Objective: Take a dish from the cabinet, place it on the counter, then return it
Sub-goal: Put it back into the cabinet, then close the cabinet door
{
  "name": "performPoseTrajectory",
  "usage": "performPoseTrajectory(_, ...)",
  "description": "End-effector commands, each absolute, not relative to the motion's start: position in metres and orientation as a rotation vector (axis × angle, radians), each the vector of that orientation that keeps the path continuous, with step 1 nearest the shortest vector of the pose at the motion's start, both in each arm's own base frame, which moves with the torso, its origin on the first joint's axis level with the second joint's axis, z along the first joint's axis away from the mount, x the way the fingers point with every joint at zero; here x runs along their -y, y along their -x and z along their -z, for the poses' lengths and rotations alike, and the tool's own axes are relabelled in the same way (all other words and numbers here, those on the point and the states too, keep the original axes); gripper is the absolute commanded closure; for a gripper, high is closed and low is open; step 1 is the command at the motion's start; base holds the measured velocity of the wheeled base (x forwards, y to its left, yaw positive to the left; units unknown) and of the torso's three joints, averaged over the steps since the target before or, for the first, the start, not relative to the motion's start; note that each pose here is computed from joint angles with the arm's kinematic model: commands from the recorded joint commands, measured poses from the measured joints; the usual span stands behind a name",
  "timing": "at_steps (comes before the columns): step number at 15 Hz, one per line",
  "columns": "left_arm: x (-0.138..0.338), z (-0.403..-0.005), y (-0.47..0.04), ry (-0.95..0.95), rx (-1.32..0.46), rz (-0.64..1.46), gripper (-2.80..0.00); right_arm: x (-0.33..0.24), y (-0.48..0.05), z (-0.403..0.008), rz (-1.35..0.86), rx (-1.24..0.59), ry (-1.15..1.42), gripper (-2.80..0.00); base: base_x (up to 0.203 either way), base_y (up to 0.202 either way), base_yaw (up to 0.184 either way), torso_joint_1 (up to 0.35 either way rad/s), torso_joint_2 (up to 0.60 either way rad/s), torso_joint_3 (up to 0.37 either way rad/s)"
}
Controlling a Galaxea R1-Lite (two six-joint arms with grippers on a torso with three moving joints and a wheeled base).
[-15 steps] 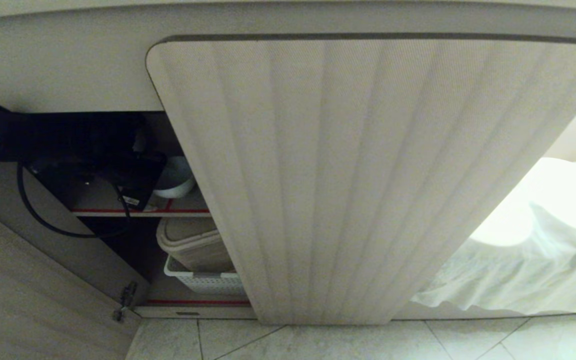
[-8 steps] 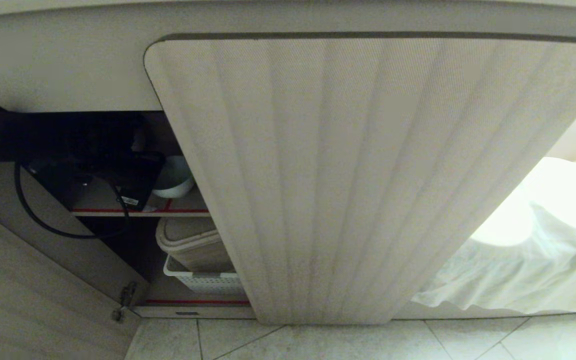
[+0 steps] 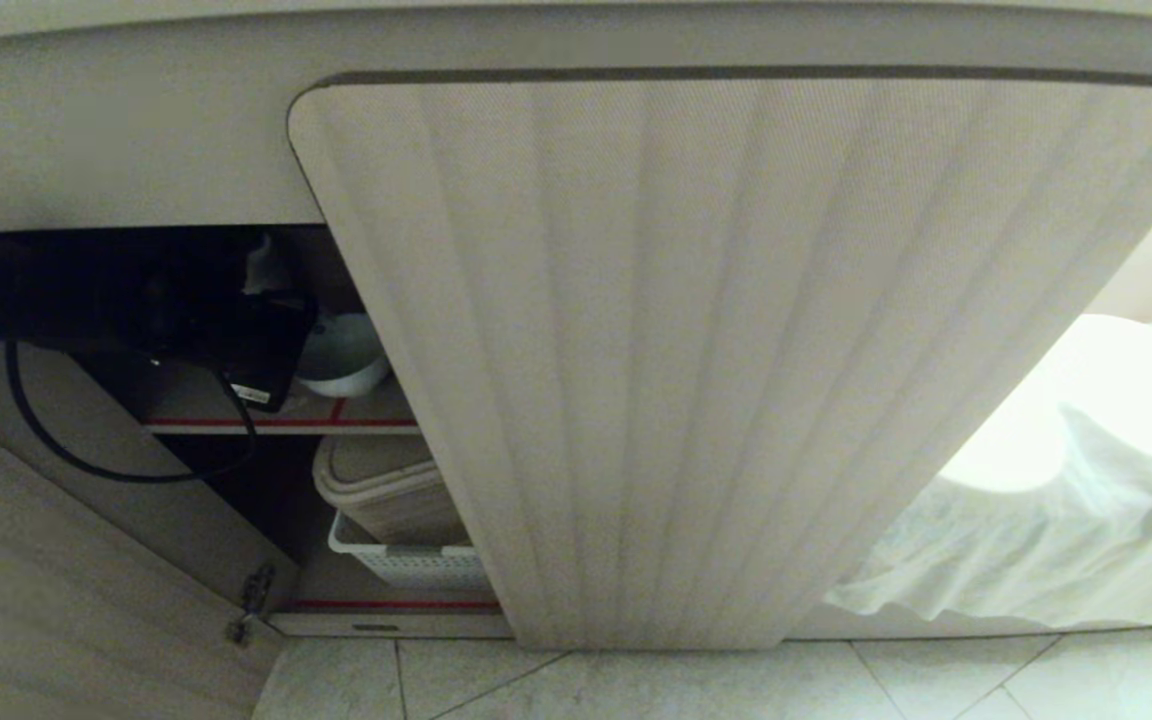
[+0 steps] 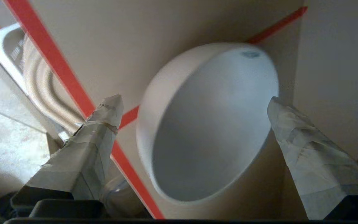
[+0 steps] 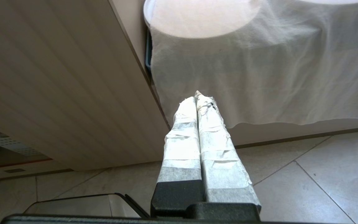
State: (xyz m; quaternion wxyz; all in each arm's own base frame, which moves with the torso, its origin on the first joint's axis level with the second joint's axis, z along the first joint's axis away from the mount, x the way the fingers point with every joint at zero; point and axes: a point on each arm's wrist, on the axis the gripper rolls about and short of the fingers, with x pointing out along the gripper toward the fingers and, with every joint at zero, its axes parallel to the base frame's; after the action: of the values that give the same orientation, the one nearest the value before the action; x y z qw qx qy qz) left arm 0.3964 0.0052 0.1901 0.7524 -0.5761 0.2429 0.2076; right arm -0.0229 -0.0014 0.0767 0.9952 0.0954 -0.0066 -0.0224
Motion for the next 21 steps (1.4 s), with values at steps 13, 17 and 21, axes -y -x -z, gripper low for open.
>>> performPoseTrajectory(13, 0.010, -0.164, -0.351, 1.214, -0.227, -0.230, -2.80, 0.001, 0.023, -0.077, 0.045, 0.014, -0.192, 0.00, 0.000, 0.000, 0.000, 0.000, 0.00, 0.000)
performPoseTrajectory(17, 0.011, -0.145, -0.337, 1.153, -0.067, -0.122, -2.80, 0.001, 0.023, -0.077, 0.045, 0.015, -0.192, 0.00, 0.000, 0.000, 0.000, 0.000, 0.00, 0.000)
performPoseTrajectory(21, 0.010, -0.142, -0.338, 1.143, -0.008, -0.110, -1.94, 0.001, 0.023, -0.077, 0.045, 0.015, -0.192, 0.00, 0.000, 0.000, 0.000, 0.000, 0.00, 0.000)
